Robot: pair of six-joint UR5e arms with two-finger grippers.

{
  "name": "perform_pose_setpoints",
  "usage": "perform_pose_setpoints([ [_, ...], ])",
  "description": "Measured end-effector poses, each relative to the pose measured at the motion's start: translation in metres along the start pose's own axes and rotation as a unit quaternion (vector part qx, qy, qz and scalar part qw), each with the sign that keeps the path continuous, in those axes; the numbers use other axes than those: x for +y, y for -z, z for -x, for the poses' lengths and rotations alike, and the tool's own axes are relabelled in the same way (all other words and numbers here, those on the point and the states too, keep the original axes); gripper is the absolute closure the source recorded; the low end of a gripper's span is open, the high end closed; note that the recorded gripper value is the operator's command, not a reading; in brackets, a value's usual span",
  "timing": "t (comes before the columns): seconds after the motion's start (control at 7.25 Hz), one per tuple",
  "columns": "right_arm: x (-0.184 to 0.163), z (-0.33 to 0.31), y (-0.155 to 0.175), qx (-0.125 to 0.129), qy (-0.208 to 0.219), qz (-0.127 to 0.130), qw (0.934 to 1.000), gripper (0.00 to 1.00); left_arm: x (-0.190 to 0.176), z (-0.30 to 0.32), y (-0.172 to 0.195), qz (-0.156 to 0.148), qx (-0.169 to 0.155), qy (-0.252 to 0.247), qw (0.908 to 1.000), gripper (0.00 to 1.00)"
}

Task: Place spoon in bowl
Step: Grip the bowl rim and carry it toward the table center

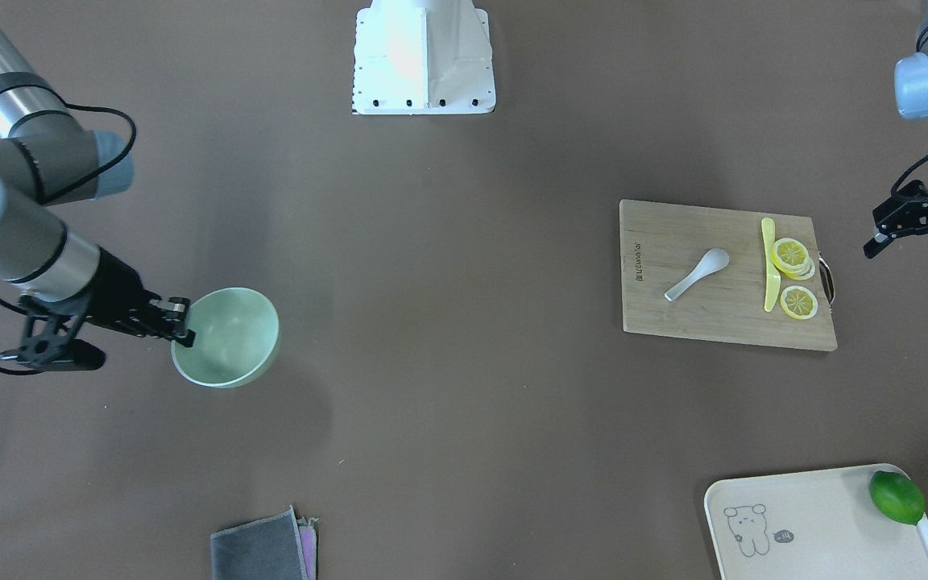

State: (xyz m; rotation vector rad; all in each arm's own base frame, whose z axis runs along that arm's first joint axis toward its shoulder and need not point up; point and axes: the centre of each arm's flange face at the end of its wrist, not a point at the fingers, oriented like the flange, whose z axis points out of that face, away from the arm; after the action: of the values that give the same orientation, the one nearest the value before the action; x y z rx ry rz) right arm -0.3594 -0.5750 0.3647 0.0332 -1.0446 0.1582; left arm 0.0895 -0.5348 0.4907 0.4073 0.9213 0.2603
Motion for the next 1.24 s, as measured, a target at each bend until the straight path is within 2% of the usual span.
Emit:
perform_pose_setpoints([
  [0.28,0.033,0.093,-0.028,0.006,-0.017,-0.011,0.9998,1.0,0.008,0.007,-0.005,-0.011,0.002,-0.008,0.9999,0.02],
  [0.55,0.073,0.171,-0.046,0.006,-0.029,-0.009,0.9995,1.0,0.009,0.009,-0.008,-0.012,0.003,-0.009,0.9999,0.02],
  [0.83,0.107,0.203,-0.065,0.009,-0.025,-0.007,0.9996,1.0,0.009,0.011,-0.011,-0.01,0.003,-0.008,0.9999,0.02],
  [0.97,0.119,0.207,-0.077,0.017,-0.022,-0.005,0.9996,0.22,0.009,0.012,-0.012,-0.01,0.003,-0.008,0.9999,0.02],
  [1.1,0.126,0.208,-0.084,0.024,-0.021,-0.003,0.9995,0.0,0.009,0.012,-0.012,-0.01,0.003,-0.009,0.9999,0.02],
  [1.24,0.13,0.208,-0.087,0.029,-0.022,-0.001,0.9993,0.0,0.009,0.012,-0.012,-0.01,0.003,-0.009,0.9999,0.02],
])
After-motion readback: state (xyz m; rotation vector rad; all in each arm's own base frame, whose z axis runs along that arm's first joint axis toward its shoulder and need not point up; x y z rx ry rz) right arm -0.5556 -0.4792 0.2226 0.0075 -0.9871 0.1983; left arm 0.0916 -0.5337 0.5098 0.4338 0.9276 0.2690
